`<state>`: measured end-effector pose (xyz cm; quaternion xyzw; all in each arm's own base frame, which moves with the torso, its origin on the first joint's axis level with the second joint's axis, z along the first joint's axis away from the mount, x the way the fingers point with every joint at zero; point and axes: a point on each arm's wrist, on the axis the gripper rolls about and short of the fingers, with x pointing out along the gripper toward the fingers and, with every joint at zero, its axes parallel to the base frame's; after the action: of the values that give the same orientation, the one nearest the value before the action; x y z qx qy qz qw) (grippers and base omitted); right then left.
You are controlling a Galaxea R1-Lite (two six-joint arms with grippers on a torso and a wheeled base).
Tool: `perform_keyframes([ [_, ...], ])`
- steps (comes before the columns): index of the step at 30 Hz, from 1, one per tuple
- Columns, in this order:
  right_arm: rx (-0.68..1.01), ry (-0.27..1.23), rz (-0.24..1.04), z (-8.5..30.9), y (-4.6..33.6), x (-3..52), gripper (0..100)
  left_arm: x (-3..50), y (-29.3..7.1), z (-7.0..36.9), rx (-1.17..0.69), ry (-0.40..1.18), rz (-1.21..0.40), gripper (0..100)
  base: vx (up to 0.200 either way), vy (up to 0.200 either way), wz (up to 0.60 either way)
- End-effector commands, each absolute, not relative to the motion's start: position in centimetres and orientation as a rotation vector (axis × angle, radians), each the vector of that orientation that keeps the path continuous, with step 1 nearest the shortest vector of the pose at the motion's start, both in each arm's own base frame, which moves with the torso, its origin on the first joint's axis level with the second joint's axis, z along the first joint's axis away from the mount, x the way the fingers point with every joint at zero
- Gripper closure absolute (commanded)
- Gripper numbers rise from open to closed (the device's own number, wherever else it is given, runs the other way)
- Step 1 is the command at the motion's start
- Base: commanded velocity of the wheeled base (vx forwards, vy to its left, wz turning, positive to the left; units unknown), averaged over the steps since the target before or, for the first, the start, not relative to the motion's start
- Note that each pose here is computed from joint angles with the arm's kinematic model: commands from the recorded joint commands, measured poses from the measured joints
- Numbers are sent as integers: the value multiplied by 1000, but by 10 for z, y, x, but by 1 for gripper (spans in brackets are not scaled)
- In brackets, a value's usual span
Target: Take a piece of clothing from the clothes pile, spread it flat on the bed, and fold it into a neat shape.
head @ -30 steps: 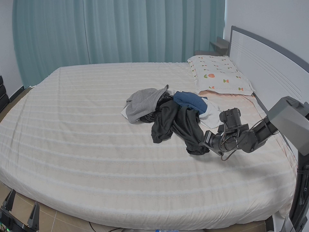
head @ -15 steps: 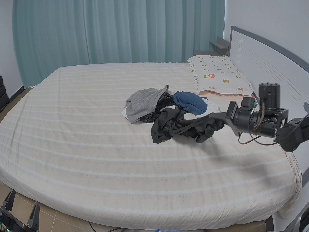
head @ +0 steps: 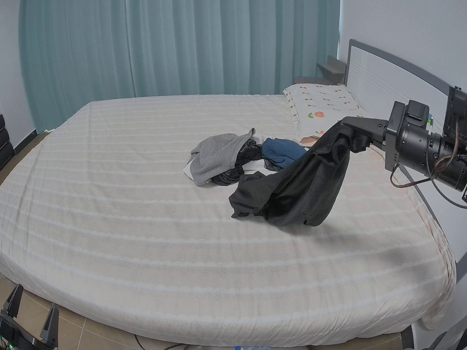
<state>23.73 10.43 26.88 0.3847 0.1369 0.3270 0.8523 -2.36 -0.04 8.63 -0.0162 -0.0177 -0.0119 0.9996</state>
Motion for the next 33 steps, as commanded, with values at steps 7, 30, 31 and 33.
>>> perform_keyframes([
  [7,800,317,775,270,121,220,100,29,-6,157,-79,204,-224,0,0,0,0],
  [30,792,362,775,261,134,230,100,203,-78,84,-10,728,-469,0,0,0,0],
  [31,793,359,776,263,134,231,100,209,-83,79,0,728,-458,0,0,0,0],
  [33,794,346,784,267,135,231,100,222,-96,70,1,725,-434,0,0,0,0],
])
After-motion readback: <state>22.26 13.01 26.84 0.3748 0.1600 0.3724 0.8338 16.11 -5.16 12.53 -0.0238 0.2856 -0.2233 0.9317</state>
